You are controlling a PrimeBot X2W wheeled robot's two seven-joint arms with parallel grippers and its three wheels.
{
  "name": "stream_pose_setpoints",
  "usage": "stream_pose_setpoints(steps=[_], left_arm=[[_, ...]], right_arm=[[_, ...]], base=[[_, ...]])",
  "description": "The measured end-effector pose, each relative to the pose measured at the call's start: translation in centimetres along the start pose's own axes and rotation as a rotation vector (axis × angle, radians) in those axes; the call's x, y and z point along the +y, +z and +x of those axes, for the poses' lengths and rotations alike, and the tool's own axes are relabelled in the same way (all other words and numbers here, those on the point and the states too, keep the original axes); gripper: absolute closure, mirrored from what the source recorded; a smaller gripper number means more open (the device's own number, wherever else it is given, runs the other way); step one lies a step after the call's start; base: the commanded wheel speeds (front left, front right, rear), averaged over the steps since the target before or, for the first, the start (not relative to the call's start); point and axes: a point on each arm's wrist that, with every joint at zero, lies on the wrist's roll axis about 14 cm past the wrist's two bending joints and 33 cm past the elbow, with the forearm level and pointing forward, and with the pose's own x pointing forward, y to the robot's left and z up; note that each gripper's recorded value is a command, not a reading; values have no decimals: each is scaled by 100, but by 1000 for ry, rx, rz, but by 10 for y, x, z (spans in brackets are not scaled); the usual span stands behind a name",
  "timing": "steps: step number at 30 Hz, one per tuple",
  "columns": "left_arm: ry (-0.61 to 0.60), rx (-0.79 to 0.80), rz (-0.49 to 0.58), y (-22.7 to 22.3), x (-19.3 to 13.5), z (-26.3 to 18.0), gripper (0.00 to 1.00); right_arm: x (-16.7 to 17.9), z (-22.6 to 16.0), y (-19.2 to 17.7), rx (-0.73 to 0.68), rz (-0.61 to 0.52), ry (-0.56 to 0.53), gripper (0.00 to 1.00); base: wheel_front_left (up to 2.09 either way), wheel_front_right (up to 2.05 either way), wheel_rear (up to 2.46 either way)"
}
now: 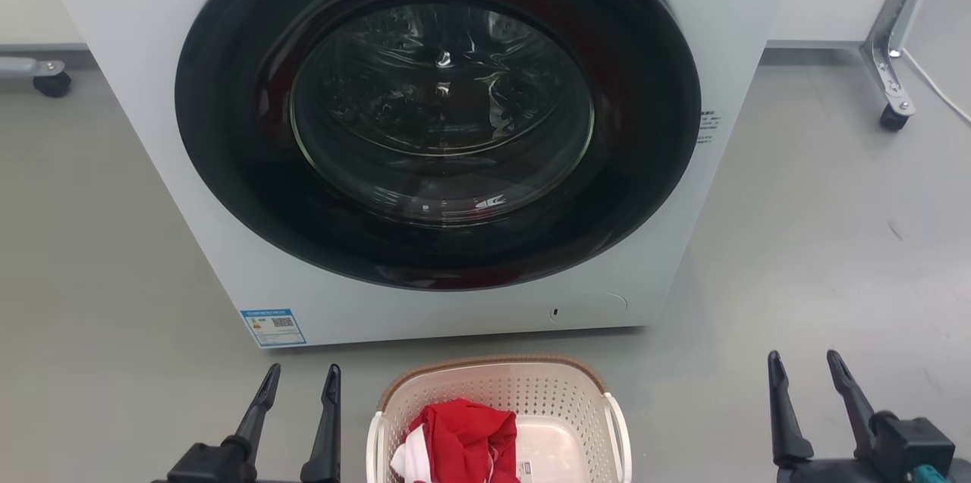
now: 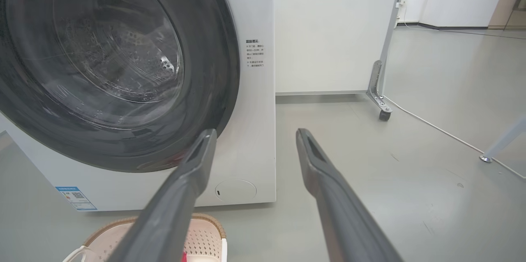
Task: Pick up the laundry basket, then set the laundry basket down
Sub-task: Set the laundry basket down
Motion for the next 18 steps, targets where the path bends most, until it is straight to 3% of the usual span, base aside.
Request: stream_pose_setpoints(steps=[18], left_arm=[[46, 1, 20, -3, 9, -23, 0]], right_arm=[[-4, -20, 4, -18, -2, -25, 0]], base=[[0, 0, 0]])
